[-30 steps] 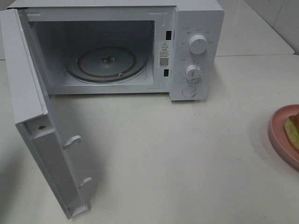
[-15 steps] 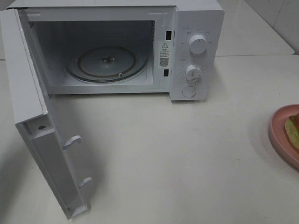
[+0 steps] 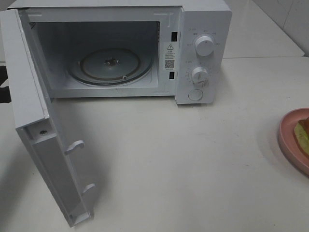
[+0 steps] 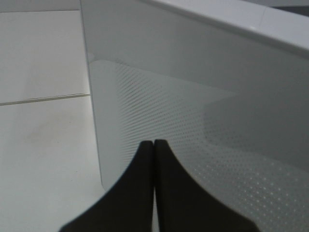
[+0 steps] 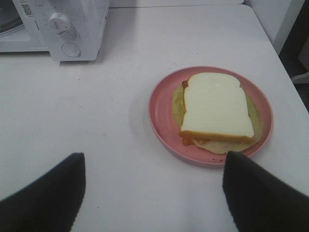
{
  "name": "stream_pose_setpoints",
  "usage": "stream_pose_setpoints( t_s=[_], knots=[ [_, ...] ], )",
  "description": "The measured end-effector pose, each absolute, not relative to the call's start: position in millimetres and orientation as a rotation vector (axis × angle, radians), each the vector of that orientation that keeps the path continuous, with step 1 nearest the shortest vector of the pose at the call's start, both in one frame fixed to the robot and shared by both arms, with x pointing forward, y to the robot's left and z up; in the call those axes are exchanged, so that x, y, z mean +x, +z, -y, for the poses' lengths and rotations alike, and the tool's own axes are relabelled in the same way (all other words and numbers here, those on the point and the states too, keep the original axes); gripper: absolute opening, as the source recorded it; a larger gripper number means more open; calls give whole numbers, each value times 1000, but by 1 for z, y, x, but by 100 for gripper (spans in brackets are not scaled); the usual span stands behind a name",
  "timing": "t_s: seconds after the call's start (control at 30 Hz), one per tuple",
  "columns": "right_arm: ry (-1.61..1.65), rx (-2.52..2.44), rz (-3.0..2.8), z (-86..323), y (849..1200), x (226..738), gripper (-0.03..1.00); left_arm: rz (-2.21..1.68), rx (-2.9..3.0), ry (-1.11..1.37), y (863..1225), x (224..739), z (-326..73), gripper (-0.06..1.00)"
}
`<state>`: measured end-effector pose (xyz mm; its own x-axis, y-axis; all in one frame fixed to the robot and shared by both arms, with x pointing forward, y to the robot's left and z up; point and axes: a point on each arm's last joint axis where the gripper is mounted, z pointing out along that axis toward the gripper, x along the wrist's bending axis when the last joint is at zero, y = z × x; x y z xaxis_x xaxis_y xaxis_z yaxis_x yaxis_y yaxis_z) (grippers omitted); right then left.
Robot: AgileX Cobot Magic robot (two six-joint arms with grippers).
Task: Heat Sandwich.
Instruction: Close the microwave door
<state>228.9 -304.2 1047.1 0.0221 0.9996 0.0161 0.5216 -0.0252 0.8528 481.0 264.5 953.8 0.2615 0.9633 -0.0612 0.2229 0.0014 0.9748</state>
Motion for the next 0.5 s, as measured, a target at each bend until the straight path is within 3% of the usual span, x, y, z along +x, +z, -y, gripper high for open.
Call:
stream_pose_setpoints(
  t_s=[0.5],
  knots=[
    [901, 1627, -1577, 304, 1047, 229, 76, -1048, 1516, 760, 948, 501, -226, 0]
  ],
)
